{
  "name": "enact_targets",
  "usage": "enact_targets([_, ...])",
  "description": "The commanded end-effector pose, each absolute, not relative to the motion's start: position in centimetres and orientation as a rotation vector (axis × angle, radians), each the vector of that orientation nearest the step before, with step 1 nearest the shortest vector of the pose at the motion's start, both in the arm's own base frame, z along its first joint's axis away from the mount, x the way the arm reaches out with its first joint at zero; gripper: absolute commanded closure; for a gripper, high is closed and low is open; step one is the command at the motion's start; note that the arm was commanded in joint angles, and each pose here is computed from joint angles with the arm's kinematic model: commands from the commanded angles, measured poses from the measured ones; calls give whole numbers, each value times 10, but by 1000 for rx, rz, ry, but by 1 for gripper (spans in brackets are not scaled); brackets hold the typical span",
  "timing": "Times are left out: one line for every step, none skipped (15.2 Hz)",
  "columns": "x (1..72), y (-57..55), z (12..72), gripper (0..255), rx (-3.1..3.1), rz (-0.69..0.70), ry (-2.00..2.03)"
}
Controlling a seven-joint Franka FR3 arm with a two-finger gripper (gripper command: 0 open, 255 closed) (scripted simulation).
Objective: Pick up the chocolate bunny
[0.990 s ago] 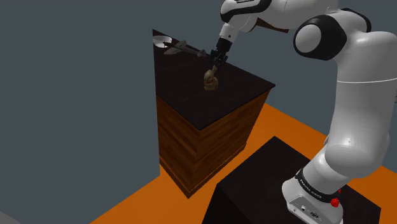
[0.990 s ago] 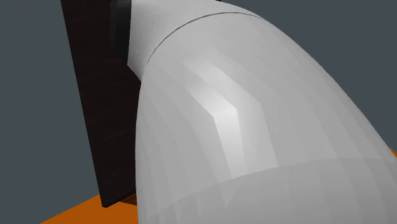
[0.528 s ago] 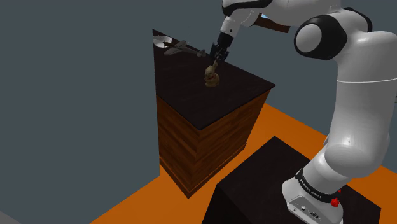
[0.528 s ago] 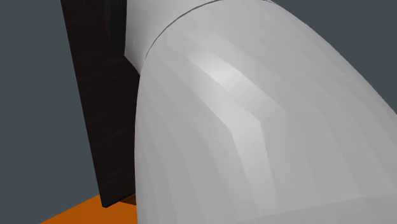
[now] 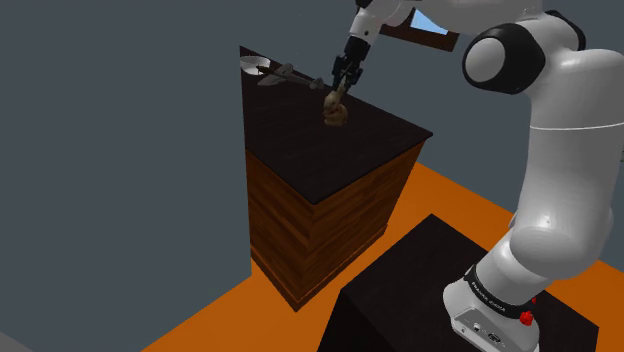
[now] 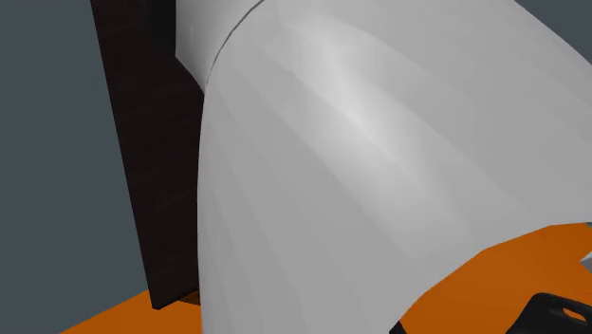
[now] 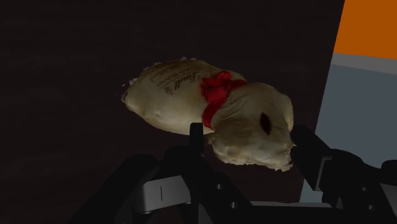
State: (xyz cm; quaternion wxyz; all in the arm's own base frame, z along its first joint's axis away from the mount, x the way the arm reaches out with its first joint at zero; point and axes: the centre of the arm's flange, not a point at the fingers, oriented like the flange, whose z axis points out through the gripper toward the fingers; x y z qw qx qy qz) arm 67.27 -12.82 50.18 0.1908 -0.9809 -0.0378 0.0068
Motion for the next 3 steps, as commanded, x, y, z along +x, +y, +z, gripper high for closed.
enact_targets([673,-129,513,255,-2756,19,-106])
enact_targets([673,-129,513,255,-2756,19,-106])
enact_targets([673,-129,513,255,-2756,19,-106])
